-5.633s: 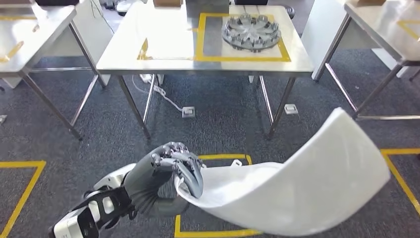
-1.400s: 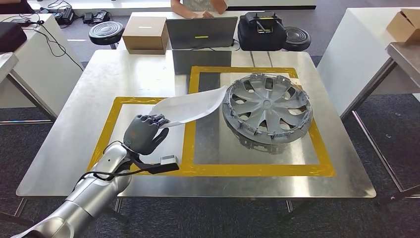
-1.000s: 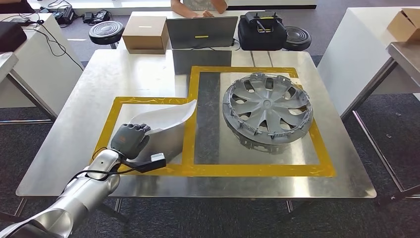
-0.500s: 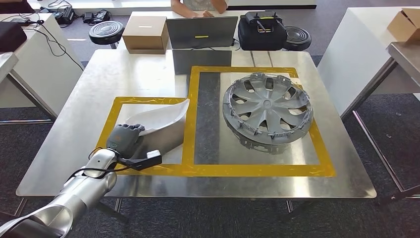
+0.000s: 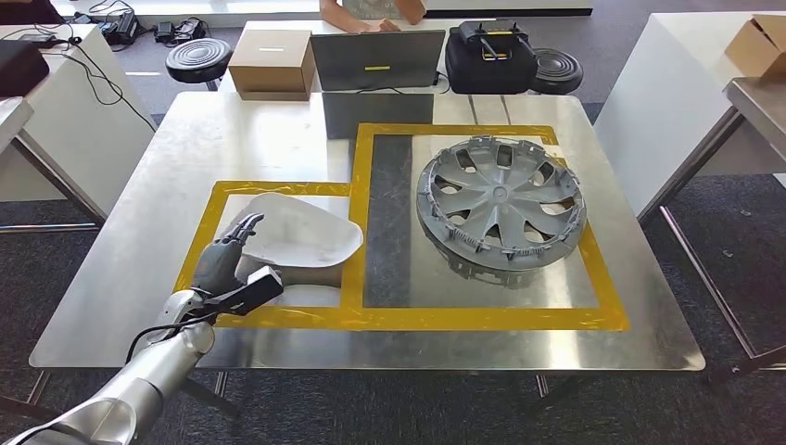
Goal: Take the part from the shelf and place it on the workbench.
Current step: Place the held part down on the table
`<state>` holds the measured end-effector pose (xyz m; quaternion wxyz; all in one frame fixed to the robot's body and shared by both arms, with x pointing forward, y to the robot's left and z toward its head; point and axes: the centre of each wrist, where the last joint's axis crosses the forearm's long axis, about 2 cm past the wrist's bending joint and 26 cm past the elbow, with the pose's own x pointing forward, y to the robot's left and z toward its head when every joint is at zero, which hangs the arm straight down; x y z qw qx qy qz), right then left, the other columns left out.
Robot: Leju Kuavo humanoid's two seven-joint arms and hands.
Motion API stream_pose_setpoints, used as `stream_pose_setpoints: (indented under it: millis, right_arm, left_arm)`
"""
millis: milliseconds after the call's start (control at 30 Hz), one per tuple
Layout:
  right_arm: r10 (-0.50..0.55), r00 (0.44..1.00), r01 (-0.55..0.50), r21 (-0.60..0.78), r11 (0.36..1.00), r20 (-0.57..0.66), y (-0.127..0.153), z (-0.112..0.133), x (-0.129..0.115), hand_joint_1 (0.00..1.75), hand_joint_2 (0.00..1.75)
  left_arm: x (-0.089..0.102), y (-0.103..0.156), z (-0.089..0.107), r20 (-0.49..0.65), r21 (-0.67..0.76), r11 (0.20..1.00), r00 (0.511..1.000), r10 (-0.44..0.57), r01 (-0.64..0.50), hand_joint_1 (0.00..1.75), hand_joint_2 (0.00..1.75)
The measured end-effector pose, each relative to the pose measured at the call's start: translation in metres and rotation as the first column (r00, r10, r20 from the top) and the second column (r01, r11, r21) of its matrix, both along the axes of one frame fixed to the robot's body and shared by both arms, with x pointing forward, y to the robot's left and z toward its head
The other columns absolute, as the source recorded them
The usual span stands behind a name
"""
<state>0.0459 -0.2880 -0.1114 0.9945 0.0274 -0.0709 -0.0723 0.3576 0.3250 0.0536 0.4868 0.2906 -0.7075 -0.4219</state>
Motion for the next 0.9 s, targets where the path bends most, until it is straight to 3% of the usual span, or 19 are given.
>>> stream_pose_setpoints:
  millis: [67, 133, 167, 200, 333, 467, 567, 667, 900]
  right_arm:
    - [-0.009, 1.0, 0.009, 0.002, 1.0, -0.003, 0.0, 0.0, -0.001, 0.0, 0.0]
    - [-0.018, 1.0, 0.018, 0.004, 1.0, -0.008, 0.0, 0.0, -0.003, 0.0, 0.0]
    - [-0.023, 1.0, 0.023, 0.004, 1.0, -0.01, 0.0, 0.0, -0.004, 0.0, 0.0]
    - [-0.027, 1.0, 0.027, 0.004, 1.0, -0.011, 0.0, -0.001, -0.005, 0.0, 0.0]
    - [-0.035, 0.999, 0.035, 0.005, 0.999, -0.016, 0.0, -0.001, -0.007, 0.0, 0.0]
    - [-0.058, 0.998, 0.058, 0.009, 0.998, -0.02, 0.0, -0.001, -0.008, 0.0, 0.0]
    - [-0.069, 0.997, 0.069, 0.011, 0.998, -0.022, 0.0, -0.001, -0.008, 0.0, 0.0]
    - [-0.069, 0.997, 0.069, 0.012, 0.998, -0.015, 0.002, -0.001, -0.008, 0.0, 0.0]
    - [-0.058, 0.998, 0.058, 0.012, 0.998, 0.002, 0.004, -0.001, -0.007, 0.0, 0.0]
  left_arm:
    - [-0.007, -0.006, -0.004, -0.102, -0.363, 0.932, 0.993, -0.054, 0.013, 0.0, 0.0]
    - [-0.016, -0.015, 0.0, -0.115, -0.679, 0.731, 0.974, -0.196, 0.067, 0.0, 0.0]
    - [-0.022, -0.018, 0.004, -0.079, -0.765, 0.635, 0.965, -0.251, 0.103, 0.0, 0.0]
    - [-0.027, -0.021, 0.009, -0.031, -0.816, 0.561, 0.958, -0.284, 0.139, 0.0, 0.0]
    - [-0.052, -0.026, 0.034, 0.159, -0.882, 0.385, 0.94, -0.301, 0.272, 0.0, 0.0]
    - [-0.079, -0.037, 0.061, 0.34, -0.888, 0.174, 0.864, -0.372, 0.425, 0.0, 0.0]
    - [-0.088, -0.044, 0.078, 0.416, -0.864, 0.114, 0.824, -0.385, 0.49, 0.0, 0.0]
    - [-0.094, -0.045, 0.088, 0.444, -0.848, 0.111, 0.81, -0.384, 0.518, 0.0, 0.0]
    - [-0.114, -0.042, 0.082, 0.411, -0.851, 0.183, 0.84, -0.354, 0.493, 0.0, 0.0]
